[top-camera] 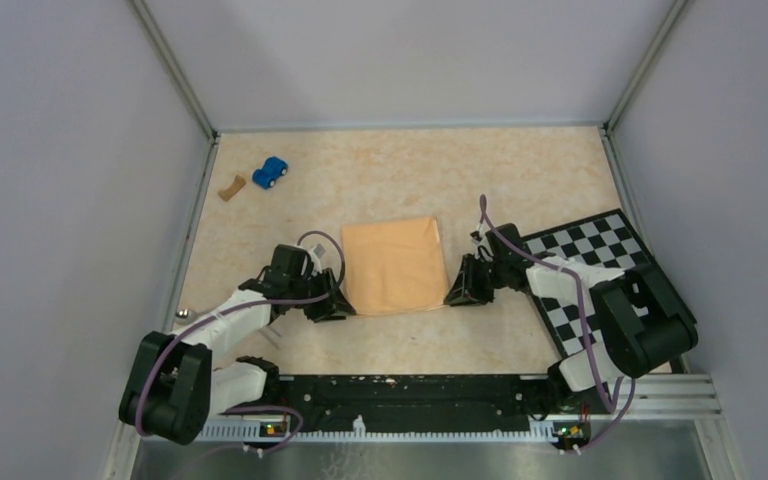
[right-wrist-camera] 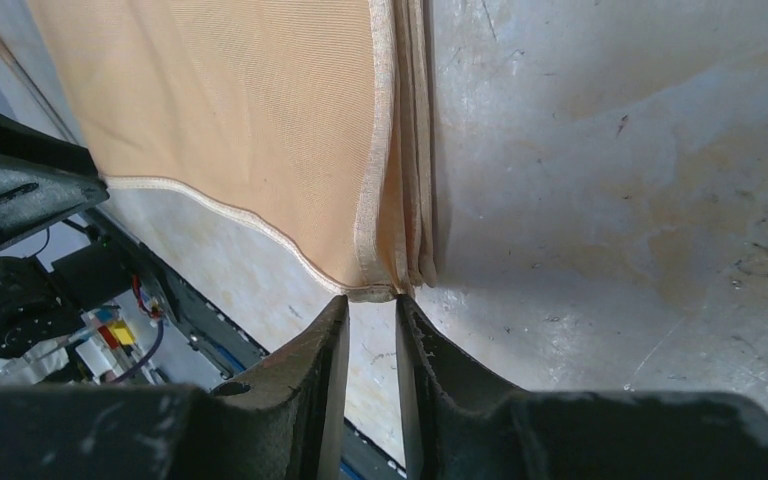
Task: Fold the napkin into a case and place the utensils inside
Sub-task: Smooth out the square-folded napkin at the center of the board.
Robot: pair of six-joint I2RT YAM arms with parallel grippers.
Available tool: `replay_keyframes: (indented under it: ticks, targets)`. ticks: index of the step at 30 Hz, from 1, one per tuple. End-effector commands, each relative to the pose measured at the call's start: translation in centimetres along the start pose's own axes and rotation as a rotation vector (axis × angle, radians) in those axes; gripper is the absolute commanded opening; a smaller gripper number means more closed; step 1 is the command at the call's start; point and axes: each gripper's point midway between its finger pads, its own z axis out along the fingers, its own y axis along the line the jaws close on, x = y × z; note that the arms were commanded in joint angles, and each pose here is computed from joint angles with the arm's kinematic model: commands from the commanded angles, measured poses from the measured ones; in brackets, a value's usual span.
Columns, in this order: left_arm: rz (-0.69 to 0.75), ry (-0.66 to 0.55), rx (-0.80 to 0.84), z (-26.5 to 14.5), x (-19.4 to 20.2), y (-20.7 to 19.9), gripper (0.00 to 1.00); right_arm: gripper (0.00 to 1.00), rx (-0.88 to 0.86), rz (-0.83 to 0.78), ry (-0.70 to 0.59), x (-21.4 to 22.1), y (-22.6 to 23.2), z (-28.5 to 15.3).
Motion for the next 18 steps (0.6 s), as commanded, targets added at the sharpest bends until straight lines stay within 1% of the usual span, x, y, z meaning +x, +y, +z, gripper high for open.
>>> replay_keyframes:
  ticks: [1,3,5,7,9,15,18]
  targets:
    - [0.021,-0.023,0.031,0.2,-0.6,-0.4,0.40,0.23,-0.034,-0.012,-0.012,-0.4,0.9,0.3]
    - [0.018,-0.018,0.031,0.4,-0.5,-0.4,0.40,0.23,-0.025,-0.010,-0.003,-0.2,0.7,0.4]
    - [0.018,-0.014,0.031,0.4,-0.4,-0.3,0.42,0.29,0.000,-0.014,0.009,0.2,0.2,0.3]
    - [0.022,-0.012,0.033,0.4,-0.3,-0.3,0.43,0.32,0.008,-0.021,0.005,0.4,-0.1,0.1]
    - [0.022,-0.012,0.032,0.5,-0.2,-0.1,0.43,0.32,0.018,-0.023,0.000,0.3,-0.4,0.2]
    - [0.023,-0.019,0.027,0.5,-0.3,0.0,0.39,0.31,-0.011,-0.005,0.010,0.4,0.0,0.7]
    - [0.026,-0.019,0.032,0.5,-0.3,-0.1,0.38,0.35,0.000,-0.015,-0.006,0.3,0.1,0.2]
